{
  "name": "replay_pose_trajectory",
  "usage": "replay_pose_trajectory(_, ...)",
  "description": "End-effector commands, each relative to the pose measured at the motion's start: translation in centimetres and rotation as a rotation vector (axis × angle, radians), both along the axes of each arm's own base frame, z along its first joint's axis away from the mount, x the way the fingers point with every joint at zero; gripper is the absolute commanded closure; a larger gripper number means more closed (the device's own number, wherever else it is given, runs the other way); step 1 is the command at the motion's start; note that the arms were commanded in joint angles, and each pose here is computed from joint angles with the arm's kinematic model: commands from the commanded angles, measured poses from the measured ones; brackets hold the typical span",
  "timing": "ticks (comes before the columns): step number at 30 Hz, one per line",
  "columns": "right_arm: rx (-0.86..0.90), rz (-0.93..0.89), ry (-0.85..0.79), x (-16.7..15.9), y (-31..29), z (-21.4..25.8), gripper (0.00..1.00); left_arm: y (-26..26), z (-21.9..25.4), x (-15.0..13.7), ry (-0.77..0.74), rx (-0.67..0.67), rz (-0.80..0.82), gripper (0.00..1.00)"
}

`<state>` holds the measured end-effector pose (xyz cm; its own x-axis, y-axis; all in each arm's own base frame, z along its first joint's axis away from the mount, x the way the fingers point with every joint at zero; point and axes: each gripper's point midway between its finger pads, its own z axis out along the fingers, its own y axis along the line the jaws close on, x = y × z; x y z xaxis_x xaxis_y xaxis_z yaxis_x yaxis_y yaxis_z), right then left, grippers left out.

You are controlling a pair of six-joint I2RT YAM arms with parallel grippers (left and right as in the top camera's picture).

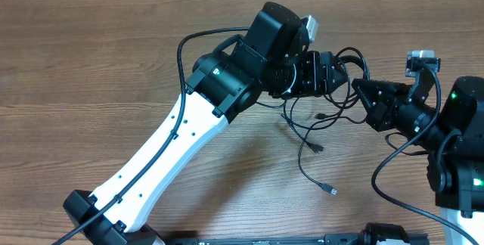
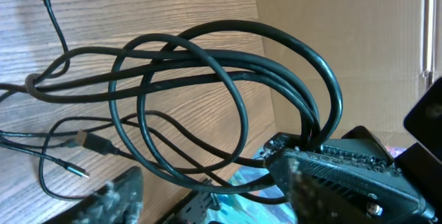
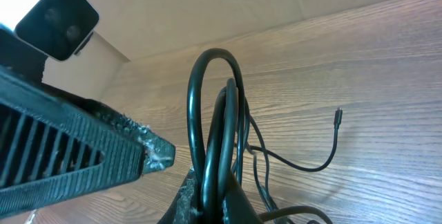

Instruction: Untangle cables

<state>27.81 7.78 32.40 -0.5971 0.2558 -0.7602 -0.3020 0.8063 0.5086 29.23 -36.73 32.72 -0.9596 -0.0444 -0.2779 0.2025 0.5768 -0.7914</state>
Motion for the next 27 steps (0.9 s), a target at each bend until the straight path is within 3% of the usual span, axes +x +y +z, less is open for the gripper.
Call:
replay_pose_trajectory(1, 0.005, 0.006, -0.017, -0.1, 0.1, 0.5, 0.96, -0.4, -0.2, 0.3, 0.025, 0.001, 0.023, 0.35)
replay_pose_trajectory(8, 0.027, 0.048, -0.026, -0.4, 0.7, 0.9, 0.96, -0.9, -1.5, 0.9, 0.080, 0.013, 0.058, 0.49)
replay_pose_trajectory(21, 0.042, 0.084, -0.026, -0.8, 1.3, 1.0, 0.96, -2.0, -0.3, 1.9, 0.015, -0.040, 0.064, 0.47)
replay_pose_trajectory(27, 0.042, 0.084, -0.025, -0.8, 1.3, 0.9, 0.96, -2.2, -0.4, 1.6, 0.016, -0.036, 0.058, 0.56)
